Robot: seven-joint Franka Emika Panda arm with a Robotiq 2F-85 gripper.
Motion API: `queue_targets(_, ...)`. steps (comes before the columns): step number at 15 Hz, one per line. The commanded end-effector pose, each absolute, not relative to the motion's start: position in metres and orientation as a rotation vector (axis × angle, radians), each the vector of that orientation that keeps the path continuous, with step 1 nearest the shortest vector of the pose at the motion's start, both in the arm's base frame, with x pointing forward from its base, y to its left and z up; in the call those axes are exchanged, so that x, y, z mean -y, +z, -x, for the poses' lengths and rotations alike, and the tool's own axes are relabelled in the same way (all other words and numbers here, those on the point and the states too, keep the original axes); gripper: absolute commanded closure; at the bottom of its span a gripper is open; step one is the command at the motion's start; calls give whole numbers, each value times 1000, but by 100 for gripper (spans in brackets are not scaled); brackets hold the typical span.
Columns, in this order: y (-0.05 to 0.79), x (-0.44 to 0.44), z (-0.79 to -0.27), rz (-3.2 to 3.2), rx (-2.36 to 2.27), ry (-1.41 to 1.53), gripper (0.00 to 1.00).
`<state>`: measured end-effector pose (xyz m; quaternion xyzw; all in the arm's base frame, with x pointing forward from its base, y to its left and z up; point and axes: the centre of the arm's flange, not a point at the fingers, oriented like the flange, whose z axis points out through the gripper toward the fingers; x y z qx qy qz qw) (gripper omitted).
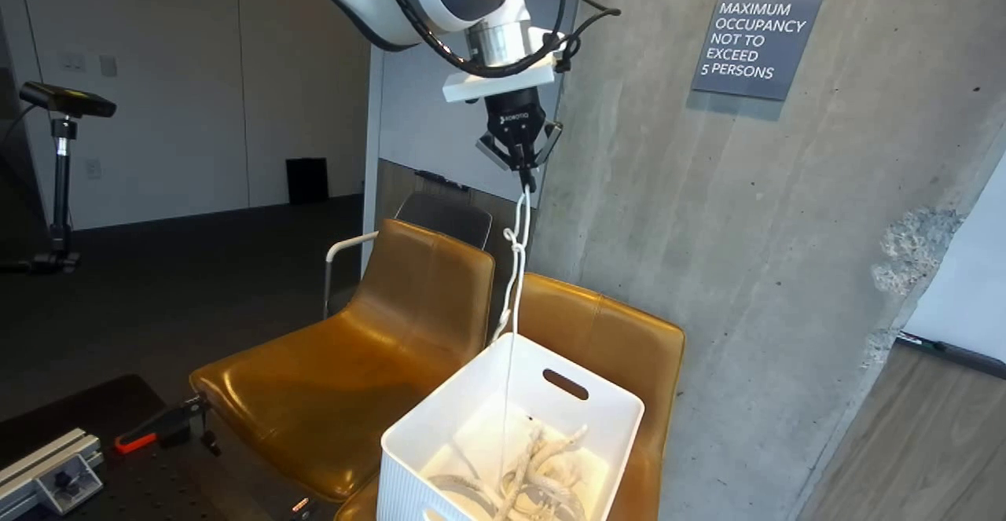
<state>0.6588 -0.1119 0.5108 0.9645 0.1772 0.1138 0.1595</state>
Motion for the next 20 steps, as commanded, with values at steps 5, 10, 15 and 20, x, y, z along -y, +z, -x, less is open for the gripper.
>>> queue_targets(5,550,208,-659,-2846,-319,418,99)
queue_targets(10,557,214,-665,-2851,-283,443,99)
queue_targets(15,591,213,-665,-2844,-271,491,99)
queue_targets(20,627,219,-662,-2850,-243,546,99)
